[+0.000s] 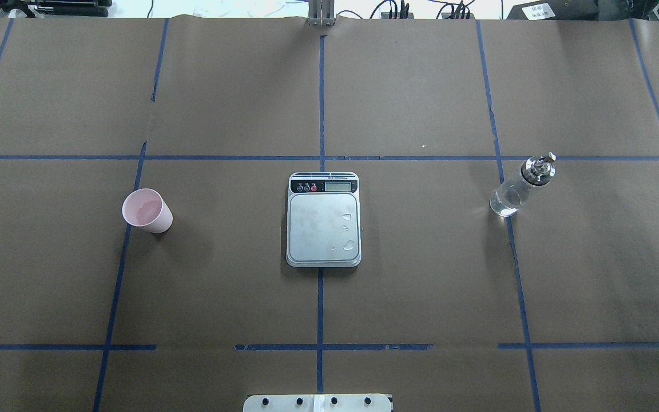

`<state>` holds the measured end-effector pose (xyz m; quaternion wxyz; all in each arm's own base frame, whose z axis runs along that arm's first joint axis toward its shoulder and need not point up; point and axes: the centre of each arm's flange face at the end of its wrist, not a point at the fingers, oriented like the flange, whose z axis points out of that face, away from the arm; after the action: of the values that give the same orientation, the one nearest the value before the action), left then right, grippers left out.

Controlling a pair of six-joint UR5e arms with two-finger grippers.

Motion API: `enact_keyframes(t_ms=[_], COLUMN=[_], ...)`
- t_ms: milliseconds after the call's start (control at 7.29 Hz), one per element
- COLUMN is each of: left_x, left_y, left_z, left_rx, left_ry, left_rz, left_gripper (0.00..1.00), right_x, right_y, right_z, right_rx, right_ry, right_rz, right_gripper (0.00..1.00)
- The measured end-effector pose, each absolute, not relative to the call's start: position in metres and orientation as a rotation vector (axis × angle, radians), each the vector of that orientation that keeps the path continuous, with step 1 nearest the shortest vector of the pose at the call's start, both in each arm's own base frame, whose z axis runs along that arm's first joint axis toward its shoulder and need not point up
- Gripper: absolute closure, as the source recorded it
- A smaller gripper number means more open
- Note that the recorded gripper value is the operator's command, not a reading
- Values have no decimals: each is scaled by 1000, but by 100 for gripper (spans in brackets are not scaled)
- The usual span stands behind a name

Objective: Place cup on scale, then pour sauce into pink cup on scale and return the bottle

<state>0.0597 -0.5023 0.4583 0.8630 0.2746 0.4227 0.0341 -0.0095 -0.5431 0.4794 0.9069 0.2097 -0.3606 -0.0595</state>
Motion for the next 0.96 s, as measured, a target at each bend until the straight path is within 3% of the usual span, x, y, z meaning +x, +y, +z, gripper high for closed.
enact_keyframes(t_ms=[137,274,411,960], left_x=[104,149,192,313], left_y=[-484,-468,-452,-393], left_z=[438,424,417,418], left_rx=[518,461,408,258], left_ry=[927,957,970,977], left_rz=[-11,-86,-158,-295], left_gripper=[26,47,51,50], right_x=[-12,-14,-16,-17], right_y=[-545,-548,-551,-551], right_z=[476,472,469,472], right_rx=[404,378,364,355], right_ry=[-757,-760,-760,-758], right_rz=[-89,-72,-64,-61], right_gripper=[0,0,0,0])
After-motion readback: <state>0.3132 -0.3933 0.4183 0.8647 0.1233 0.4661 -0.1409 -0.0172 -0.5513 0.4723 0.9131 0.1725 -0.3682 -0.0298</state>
